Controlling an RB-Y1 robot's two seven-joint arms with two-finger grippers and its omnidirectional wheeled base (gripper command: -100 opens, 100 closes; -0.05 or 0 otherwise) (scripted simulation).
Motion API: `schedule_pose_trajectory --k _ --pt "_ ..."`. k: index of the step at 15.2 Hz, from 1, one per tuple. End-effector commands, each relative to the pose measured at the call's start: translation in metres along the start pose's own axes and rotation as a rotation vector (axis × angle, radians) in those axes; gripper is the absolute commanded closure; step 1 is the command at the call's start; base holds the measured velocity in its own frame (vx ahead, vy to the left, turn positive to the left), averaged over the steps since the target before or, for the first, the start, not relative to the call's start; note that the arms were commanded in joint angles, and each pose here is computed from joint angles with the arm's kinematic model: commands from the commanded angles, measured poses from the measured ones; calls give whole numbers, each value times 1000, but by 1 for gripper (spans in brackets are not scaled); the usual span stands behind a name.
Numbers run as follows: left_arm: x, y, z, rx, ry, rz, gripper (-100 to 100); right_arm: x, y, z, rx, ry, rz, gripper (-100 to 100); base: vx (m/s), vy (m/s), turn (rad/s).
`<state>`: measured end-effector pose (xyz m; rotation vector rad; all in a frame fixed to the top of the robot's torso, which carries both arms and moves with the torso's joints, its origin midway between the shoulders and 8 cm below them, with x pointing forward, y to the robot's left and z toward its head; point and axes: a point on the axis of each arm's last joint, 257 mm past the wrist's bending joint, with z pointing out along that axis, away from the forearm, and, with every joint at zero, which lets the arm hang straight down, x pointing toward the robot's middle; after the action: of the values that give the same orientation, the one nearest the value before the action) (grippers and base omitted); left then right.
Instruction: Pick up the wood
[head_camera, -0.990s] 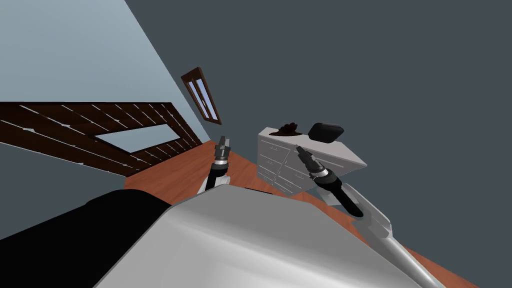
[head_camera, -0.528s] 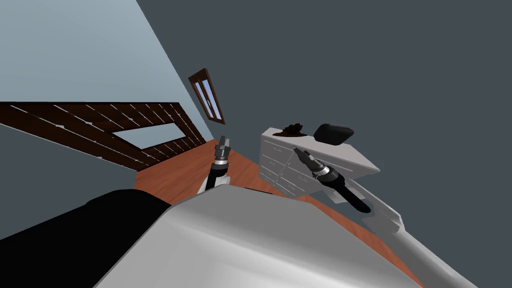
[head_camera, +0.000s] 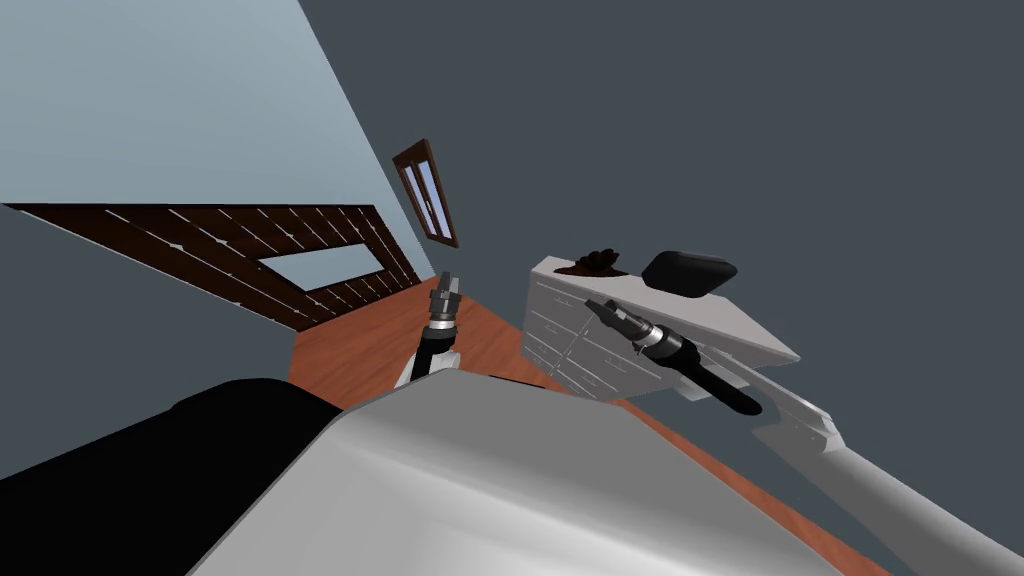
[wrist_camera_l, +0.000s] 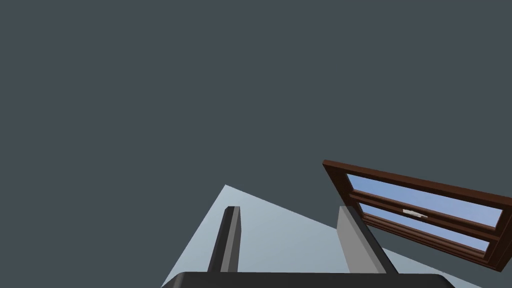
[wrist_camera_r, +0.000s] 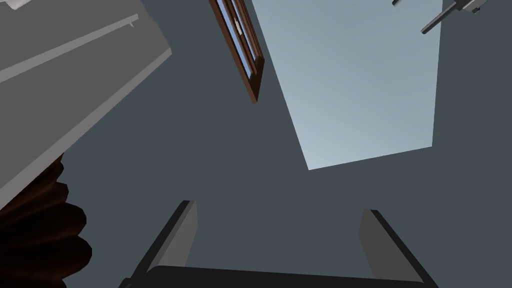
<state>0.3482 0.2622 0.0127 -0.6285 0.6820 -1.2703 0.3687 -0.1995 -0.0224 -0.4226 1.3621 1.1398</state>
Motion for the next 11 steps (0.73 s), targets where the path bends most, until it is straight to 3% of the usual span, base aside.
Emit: schedule_pose_trajectory --k 1,11 --pt "0 0 0 0 0 0 0 1 -1 -1 0 25 -11 -100 3 8 -27" --pt "0 0 0 0 0 0 0 3 -29 -16 24 242 -112 -100 16 20 121"
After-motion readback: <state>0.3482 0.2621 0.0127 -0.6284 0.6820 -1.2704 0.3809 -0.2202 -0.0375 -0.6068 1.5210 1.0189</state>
